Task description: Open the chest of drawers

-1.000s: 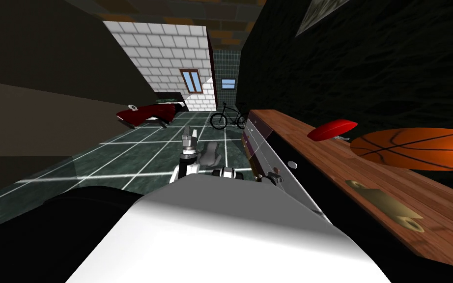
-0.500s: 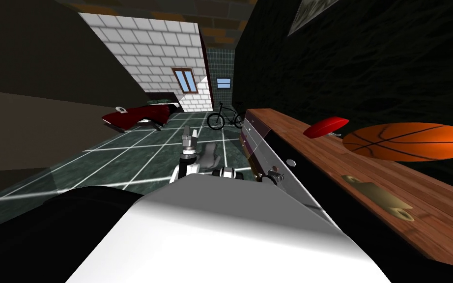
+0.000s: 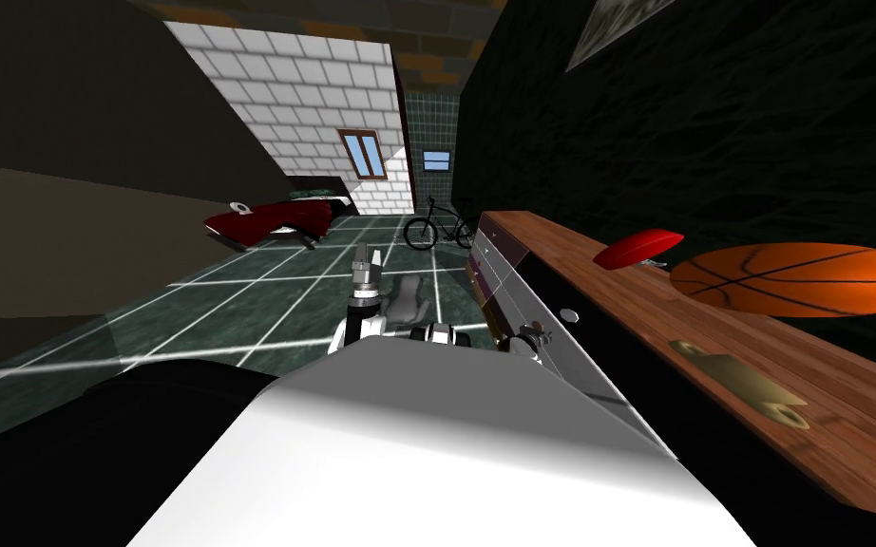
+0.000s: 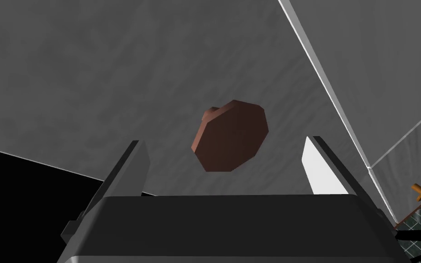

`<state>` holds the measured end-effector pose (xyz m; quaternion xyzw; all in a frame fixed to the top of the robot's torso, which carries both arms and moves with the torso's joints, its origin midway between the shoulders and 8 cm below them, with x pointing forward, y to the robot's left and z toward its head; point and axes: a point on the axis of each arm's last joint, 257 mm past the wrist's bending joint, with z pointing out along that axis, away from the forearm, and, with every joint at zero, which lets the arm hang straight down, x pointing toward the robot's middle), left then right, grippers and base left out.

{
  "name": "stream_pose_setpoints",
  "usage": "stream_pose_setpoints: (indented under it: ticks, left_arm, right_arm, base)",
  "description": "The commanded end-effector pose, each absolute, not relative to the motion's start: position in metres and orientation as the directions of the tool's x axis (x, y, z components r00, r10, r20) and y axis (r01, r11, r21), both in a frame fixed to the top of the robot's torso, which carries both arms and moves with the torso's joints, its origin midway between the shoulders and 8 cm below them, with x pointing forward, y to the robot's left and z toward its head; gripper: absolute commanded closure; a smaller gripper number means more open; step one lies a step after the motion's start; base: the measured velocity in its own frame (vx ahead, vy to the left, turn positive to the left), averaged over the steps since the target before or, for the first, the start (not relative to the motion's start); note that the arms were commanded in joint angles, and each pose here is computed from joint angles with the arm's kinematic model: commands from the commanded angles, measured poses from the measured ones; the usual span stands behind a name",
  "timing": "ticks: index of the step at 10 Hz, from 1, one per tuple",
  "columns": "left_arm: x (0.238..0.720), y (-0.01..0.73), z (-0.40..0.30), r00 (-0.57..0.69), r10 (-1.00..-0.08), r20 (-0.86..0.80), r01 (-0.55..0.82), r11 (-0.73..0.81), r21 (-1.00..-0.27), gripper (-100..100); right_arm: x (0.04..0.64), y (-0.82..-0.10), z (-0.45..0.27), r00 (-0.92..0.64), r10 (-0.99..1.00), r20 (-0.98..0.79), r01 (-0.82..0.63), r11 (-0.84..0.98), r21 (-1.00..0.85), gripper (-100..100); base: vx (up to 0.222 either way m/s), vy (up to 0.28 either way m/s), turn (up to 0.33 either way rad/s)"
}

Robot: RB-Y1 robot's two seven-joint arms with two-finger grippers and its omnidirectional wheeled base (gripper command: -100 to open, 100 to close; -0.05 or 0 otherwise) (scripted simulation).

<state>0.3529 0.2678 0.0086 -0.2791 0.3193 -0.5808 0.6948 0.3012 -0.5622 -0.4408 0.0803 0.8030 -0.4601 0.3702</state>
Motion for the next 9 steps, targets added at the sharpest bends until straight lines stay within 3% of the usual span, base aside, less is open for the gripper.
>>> stream_pose_setpoints:
  ticks: [1,8,9]
  left_arm:
    - [0.3529,0.2678,0.0086,0.121,-0.985,-0.120,0.629,0.170,-0.759,0]
    - [0.3529,0.2679,0.0086,0.121,-0.985,-0.120,0.629,0.170,-0.759,0]
    - [0.3528,0.2679,0.0085,0.122,-0.985,-0.120,0.629,0.170,-0.759,0]
  right_arm:
    - [0.3054,-0.5693,-0.4406,-0.722,-0.177,-0.668,0.500,0.534,-0.682,-100]
    - [0.3141,-0.5760,-0.4419,-0.737,-0.108,-0.668,0.546,0.488,-0.681,-100]
    - [0.3114,-0.5754,-0.4416,-0.733,-0.126,-0.668,0.535,0.498,-0.682,100]
  base:
    - [-0.141,-0.086,0.179]
    - [-0.098,-0.056,0.148]
    - [0.053,0.037,-0.289]
